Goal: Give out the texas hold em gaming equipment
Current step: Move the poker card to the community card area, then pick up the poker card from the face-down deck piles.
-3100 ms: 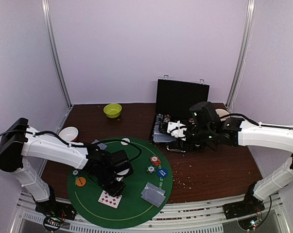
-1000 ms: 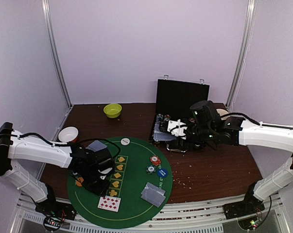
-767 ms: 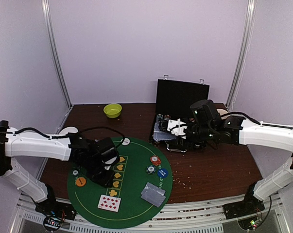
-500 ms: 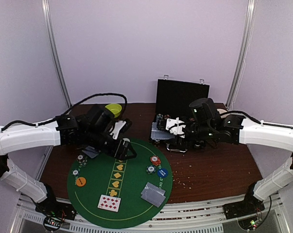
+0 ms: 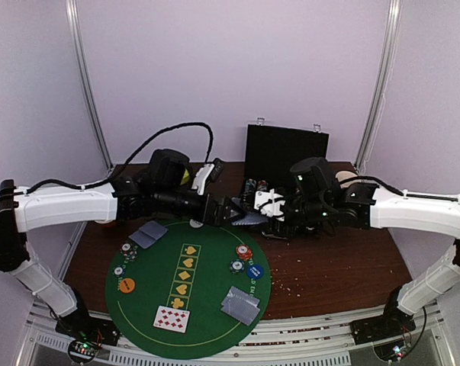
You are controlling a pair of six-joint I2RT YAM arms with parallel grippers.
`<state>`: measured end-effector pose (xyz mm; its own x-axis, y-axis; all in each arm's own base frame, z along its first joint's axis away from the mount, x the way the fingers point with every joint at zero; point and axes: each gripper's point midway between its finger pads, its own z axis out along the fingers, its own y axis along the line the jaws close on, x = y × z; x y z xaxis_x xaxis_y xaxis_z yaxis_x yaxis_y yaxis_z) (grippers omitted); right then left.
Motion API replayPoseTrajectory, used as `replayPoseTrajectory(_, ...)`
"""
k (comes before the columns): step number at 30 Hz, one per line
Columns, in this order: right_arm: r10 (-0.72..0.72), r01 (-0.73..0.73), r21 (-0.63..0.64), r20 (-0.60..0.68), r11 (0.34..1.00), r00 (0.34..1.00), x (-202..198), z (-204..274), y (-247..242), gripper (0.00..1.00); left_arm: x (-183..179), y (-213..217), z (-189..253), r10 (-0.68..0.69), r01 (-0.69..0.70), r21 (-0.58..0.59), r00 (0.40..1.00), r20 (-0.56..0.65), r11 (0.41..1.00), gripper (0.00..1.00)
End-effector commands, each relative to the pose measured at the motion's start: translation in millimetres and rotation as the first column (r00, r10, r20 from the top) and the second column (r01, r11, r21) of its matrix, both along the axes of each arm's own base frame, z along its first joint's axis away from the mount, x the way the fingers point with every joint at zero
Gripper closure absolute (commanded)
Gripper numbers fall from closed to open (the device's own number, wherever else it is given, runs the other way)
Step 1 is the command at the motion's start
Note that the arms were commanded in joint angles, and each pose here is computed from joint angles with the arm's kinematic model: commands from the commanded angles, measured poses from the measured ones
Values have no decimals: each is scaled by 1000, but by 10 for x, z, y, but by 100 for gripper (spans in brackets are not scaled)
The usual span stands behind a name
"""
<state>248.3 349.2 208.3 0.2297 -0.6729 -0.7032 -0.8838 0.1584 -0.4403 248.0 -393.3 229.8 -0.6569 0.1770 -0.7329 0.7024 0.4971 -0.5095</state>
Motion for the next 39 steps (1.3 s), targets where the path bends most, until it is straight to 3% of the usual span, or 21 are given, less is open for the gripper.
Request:
replayPoseTrajectory(1,14,-14,56,14,998,1000,18,184,125,52,177,-127,134,14,-13,-23,999,45,1000,14)
replayPoseTrajectory(4,12,-12,57,14,998,1000,14,183,125,52,212,-106,113,33,-33,-3,998,48,999,34)
replayPoseTrajectory(10,3,-4,47,19,999,1000,3,140,77,52,191,83,125,84,-86,17,994,66,996,55)
replayPoseTrajectory(15,-1,0,45,22,999,1000,15,146,74,52,118,49,75,41,-42,19,998,37,999,57)
replayPoseTrajectory(21,-2,0,47,31,999,1000,13,179,65,52,46,2,172,-15,15,-4,999,50,1000,44)
replayPoseTrajectory(30,6,-7,41,27,999,1000,-25,162,37,52,29,107,252,0,-3,30,997,73,1000,52)
replayPoseTrajectory(33,7,-8,38,22,999,1000,-34,132,26,52,-11,116,290,-2,2,-4,998,68,1000,63)
replayPoseTrajectory(37,7,-8,32,24,999,1000,-33,119,23,52,-102,58,324,-56,58,-46,997,58,997,98)
replayPoseTrajectory(39,-1,0,30,33,1000,999,-15,131,8,52,-132,71,330,-68,71,-41,996,63,997,100)
